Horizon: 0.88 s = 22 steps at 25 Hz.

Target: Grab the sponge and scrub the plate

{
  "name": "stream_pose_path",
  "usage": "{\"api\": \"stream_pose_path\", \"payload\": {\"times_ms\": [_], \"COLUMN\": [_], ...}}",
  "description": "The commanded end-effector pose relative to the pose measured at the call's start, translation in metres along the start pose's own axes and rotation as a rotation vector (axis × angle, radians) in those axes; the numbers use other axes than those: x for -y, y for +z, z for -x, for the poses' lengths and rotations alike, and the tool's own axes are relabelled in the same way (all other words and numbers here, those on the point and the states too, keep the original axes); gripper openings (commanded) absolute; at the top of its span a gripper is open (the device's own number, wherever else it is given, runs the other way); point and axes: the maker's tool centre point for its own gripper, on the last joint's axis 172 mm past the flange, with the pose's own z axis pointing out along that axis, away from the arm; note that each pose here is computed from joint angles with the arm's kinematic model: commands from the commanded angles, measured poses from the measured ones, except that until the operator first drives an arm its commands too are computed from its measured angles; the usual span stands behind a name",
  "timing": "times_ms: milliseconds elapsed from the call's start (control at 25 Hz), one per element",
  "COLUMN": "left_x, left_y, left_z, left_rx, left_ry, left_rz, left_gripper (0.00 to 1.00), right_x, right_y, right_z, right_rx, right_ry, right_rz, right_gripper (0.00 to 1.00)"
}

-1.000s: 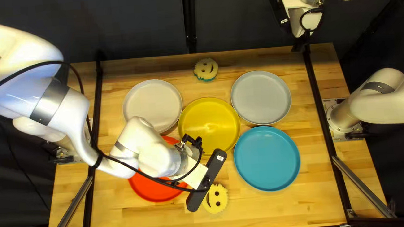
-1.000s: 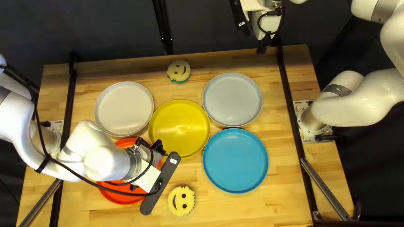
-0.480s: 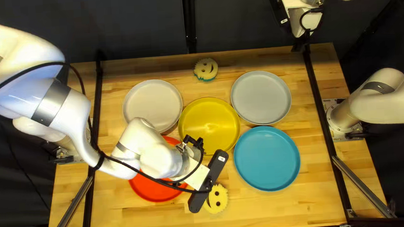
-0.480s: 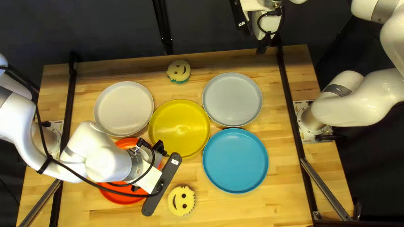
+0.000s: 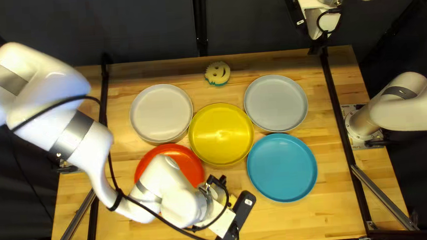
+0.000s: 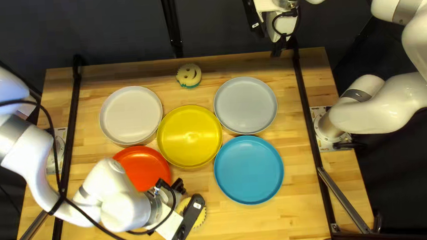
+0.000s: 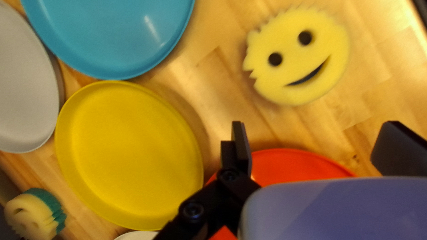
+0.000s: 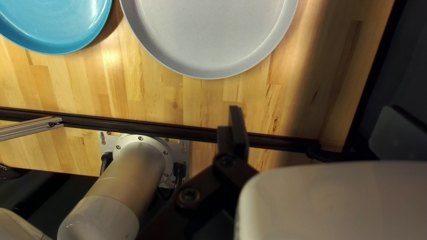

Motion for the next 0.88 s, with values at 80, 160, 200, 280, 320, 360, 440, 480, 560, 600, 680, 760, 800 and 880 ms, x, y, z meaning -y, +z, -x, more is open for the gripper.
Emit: {"api": "stream_pose_path", "payload": {"times_ms": [80,160,200,280,320,360,440,480,560,600,680,760,800,880], "left_x": [-0.002,-0.013,-0.018,-0.032,-0.035,-0.044,-0.053,-0.057,-0.063,-0.064,-0.066,-0.065,-0.064,-0.062], "left_y": [0.004,0.015,0.019,0.028,0.028,0.031,0.035,0.038,0.047,0.050,0.061,0.070,0.073,0.079], "left_z": [0.000,-0.006,-0.009,-0.017,-0.018,-0.024,-0.033,-0.038,-0.048,-0.050,-0.055,-0.053,-0.052,-0.047], "left_rx": [0.004,0.013,0.017,0.020,0.020,0.020,0.019,0.018,0.021,0.024,0.032,0.035,0.035,0.035], "left_ry": [-0.004,-0.003,-0.003,-0.007,-0.008,-0.012,-0.018,-0.020,-0.023,-0.025,-0.034,-0.040,-0.042,-0.044], "left_rz": [-0.002,-0.005,-0.006,-0.007,-0.007,-0.008,-0.011,-0.013,-0.023,-0.028,-0.049,-0.067,-0.071,-0.080], "left_gripper": [1.00,1.00,1.00,1.00,1.00,1.00,1.00,1.00,1.00,1.00,1.00,1.00,1.00,1.00], "right_x": [0.000,0.000,0.000,0.000,0.000,0.000,0.000,0.000,0.000,0.000,0.000,0.000,0.000,0.000], "right_y": [0.000,0.000,0.000,0.000,0.000,0.000,0.000,0.000,0.000,0.000,0.000,0.000,0.000,0.000], "right_z": [0.000,0.000,0.000,0.000,0.000,0.000,0.000,0.000,0.000,0.000,0.000,0.000,0.000,0.000], "right_rx": [0.000,0.000,0.000,0.000,0.000,0.000,0.000,0.000,0.000,0.000,0.000,0.000,0.000,0.000], "right_ry": [0.000,0.000,0.000,0.000,0.000,0.000,0.000,0.000,0.000,0.000,0.000,0.000,0.000,0.000], "right_rz": [0.000,0.000,0.000,0.000,0.000,0.000,0.000,0.000,0.000,0.000,0.000,0.000,0.000,0.000], "right_gripper": [1.00,1.00,1.00,1.00,1.00,1.00,1.00,1.00,1.00,1.00,1.00,1.00,1.00,1.00]}}
